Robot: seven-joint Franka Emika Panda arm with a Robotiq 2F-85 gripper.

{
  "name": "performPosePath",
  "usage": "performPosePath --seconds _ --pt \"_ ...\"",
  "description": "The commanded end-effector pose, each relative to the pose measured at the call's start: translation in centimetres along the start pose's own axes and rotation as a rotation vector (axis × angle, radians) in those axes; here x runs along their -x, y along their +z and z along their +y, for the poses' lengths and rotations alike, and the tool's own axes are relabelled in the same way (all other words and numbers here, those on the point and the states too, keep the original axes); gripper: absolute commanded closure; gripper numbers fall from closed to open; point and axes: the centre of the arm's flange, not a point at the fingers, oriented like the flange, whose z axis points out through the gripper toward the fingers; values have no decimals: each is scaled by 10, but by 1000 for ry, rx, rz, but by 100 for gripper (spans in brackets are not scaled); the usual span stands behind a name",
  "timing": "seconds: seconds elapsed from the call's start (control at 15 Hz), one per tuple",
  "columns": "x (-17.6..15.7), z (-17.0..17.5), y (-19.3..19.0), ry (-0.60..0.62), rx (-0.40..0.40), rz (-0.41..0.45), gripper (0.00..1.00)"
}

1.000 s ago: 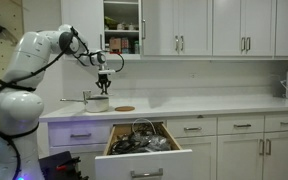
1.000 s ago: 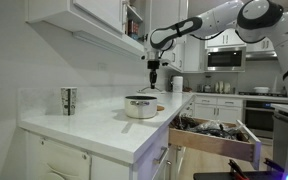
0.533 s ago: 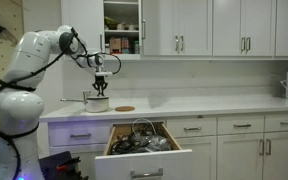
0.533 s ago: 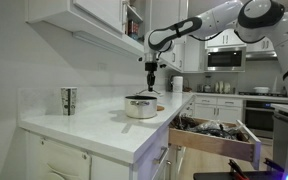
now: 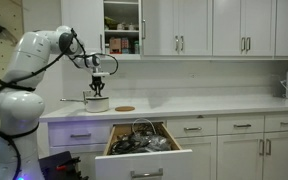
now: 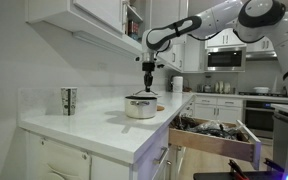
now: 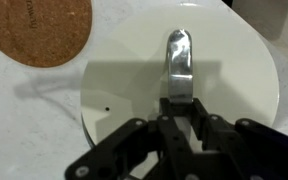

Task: Put the lid on the pot

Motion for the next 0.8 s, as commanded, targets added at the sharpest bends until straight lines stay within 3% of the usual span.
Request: performPosePath --seconds 0.0,0.73 --pt "1 -6 -14 -18 38 27 94" --pt "-10 -4 -7 -34 39 23 94"
